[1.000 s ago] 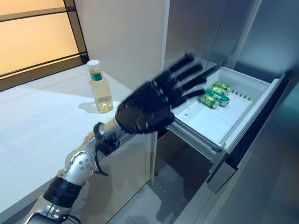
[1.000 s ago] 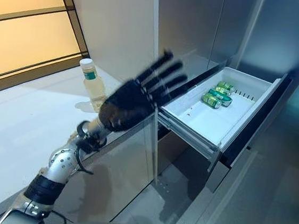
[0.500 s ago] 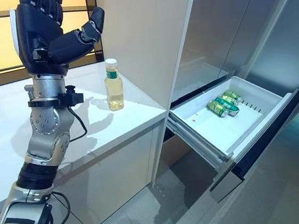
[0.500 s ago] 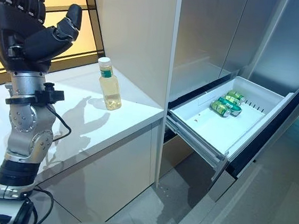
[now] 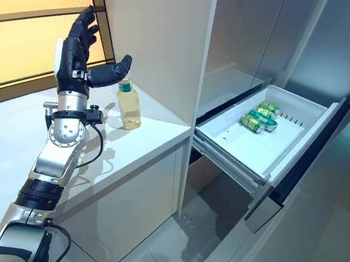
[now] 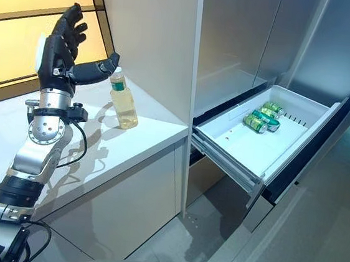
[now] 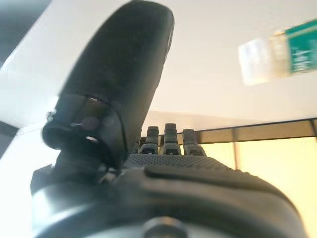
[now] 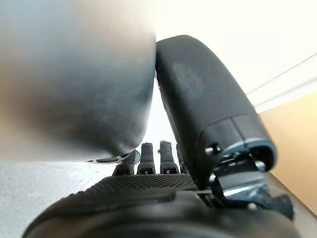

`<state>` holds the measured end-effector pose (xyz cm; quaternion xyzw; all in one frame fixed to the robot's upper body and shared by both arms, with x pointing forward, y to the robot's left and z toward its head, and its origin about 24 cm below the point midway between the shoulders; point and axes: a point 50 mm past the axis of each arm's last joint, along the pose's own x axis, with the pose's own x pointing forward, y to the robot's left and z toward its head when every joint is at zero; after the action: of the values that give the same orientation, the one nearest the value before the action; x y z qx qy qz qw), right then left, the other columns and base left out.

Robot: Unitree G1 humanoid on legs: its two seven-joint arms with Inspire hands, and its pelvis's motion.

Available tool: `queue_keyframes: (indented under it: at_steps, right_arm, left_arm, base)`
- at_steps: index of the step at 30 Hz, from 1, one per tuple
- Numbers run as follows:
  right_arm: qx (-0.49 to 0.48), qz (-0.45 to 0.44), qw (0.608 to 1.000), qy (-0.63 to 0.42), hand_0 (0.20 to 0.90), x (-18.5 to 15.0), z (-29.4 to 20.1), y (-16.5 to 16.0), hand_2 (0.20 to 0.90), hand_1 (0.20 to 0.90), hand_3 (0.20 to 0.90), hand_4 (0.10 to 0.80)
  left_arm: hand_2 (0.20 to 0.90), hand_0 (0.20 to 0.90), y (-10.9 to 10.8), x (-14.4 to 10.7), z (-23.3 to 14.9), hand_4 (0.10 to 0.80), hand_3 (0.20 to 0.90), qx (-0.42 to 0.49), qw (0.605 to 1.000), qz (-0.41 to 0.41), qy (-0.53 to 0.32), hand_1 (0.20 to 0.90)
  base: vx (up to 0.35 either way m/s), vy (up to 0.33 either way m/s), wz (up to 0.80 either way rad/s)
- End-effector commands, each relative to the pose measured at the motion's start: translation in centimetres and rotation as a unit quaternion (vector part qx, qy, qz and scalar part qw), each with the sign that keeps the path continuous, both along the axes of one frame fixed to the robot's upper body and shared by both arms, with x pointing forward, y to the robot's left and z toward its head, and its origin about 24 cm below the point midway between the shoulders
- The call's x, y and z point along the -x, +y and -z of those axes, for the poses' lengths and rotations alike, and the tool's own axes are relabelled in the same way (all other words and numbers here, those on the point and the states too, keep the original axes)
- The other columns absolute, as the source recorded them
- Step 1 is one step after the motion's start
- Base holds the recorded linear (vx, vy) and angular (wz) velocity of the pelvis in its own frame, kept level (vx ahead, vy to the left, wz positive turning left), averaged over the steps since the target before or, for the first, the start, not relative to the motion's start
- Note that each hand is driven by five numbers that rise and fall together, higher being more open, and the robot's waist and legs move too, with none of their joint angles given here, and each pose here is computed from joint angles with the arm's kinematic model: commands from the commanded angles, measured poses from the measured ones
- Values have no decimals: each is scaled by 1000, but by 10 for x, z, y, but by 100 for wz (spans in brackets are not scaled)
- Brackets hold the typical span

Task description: Put drinks into fridge and close the fridge

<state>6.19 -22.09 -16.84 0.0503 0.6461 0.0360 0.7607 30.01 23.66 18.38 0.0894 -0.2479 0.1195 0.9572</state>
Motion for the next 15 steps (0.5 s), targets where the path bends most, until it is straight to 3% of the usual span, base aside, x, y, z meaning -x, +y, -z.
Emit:
queue_keyframes:
  at_steps: [1,15]
  right_arm:
    - [-31,-44,998,45,900,14,5,22,900,900,900,800]
    - [-27,-54,997,47,900,10,4,17,900,900,900,800]
  left_arm:
    - [900,900,3,-1,-53,800,900,-7,995,26,-100,900]
    - [900,900,3,-12,-22,800,900,19,998,56,-21,900]
  base:
    - [0,0,0]
    - [0,0,0]
